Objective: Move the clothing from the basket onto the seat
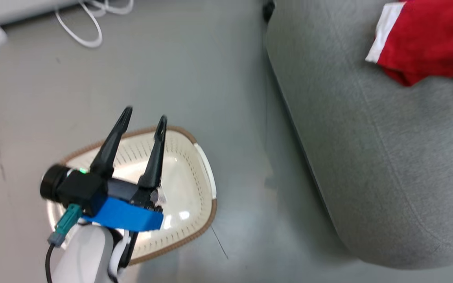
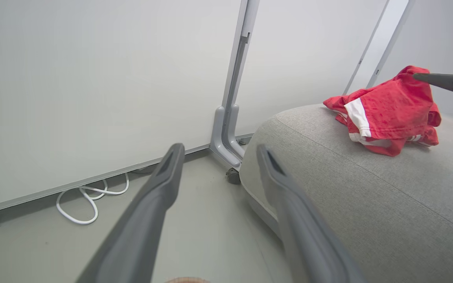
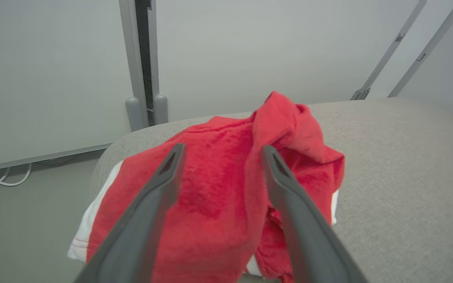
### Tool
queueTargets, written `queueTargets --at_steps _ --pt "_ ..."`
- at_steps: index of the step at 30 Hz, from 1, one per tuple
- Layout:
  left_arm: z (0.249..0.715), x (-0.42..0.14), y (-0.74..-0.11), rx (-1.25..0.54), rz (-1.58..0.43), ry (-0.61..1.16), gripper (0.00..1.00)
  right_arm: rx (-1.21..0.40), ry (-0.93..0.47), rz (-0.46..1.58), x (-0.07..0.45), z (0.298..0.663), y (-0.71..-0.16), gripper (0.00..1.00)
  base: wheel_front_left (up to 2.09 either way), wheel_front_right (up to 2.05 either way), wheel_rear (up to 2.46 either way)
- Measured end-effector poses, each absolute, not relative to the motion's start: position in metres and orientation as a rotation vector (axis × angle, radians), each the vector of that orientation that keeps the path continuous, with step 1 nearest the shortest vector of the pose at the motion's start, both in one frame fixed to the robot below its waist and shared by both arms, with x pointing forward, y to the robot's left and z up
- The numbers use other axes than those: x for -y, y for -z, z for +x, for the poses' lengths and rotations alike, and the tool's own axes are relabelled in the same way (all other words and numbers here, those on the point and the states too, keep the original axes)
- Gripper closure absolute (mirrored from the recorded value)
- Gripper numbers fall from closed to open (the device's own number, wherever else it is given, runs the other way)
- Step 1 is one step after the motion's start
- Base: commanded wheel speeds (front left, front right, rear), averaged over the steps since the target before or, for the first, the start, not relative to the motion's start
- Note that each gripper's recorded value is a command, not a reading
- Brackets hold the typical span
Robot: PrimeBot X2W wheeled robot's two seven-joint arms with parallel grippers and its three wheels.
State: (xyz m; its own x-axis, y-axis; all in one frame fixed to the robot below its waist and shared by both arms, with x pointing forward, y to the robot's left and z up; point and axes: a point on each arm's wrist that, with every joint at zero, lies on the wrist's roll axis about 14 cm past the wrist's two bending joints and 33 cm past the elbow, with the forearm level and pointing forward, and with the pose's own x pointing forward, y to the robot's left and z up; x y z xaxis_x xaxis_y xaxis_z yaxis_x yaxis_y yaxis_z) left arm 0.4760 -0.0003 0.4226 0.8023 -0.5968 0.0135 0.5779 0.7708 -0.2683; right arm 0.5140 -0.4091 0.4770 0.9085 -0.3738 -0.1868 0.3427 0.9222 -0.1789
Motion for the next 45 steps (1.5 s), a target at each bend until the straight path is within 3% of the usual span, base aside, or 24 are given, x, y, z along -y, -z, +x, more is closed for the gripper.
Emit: queueTargets --at_steps 20,32,45 --pt "0.384 -0.126 -0.486 0.012 -0.235 0.223 0.0 0.076 0.034 0.053 0.251 0.445 -0.541 0.0 0.0 0.0 0.0" --pt "0.352 -0.193 -0.484 0.024 -0.222 0.006 0.0 0.025 -0.118 0.073 0.171 0.416 -0.514 0.0 0.0 0.0 0.0" --pt "0.349 -0.195 -0.475 -0.003 -0.22 -0.008 0.0 -0.002 -0.138 0.084 0.156 0.409 -0.507 0.0 0.0 0.0 0.0"
